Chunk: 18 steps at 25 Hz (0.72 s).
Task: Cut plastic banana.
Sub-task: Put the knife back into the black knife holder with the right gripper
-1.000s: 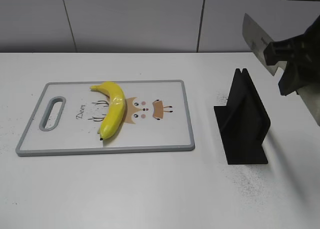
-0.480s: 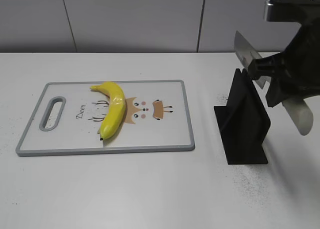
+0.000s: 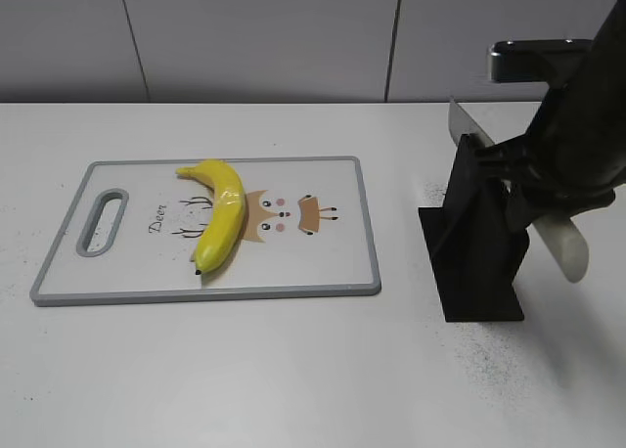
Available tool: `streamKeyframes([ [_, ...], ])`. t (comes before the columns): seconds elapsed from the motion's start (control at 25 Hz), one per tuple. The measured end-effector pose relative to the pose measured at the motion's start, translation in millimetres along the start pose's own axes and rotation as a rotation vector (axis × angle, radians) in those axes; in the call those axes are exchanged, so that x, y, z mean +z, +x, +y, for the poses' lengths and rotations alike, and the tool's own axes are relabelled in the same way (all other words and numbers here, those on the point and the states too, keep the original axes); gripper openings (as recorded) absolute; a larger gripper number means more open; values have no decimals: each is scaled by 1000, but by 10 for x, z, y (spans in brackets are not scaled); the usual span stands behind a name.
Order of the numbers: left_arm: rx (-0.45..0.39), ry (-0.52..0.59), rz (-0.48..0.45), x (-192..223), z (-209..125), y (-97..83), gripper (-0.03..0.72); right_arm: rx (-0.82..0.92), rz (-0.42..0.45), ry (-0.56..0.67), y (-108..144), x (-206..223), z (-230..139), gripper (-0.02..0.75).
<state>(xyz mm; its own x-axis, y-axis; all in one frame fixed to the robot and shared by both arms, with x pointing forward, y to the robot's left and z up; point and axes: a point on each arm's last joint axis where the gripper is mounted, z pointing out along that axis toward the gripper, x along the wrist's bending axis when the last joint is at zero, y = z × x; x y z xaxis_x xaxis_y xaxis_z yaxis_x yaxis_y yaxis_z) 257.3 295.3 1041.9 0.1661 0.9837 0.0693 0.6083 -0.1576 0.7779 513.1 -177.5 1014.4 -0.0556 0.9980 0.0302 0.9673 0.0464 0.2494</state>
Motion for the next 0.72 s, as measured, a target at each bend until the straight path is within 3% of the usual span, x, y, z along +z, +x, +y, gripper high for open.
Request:
streamKeyframes([
  [0.24, 14, -142, 32, -173, -123, -17, 551, -2, -8, 21, 13, 100, 15, 156],
  [0.72, 17, -142, 38, -166, -142, -13, 551, 14, -4, 64, 28, 118, 1, 169],
])
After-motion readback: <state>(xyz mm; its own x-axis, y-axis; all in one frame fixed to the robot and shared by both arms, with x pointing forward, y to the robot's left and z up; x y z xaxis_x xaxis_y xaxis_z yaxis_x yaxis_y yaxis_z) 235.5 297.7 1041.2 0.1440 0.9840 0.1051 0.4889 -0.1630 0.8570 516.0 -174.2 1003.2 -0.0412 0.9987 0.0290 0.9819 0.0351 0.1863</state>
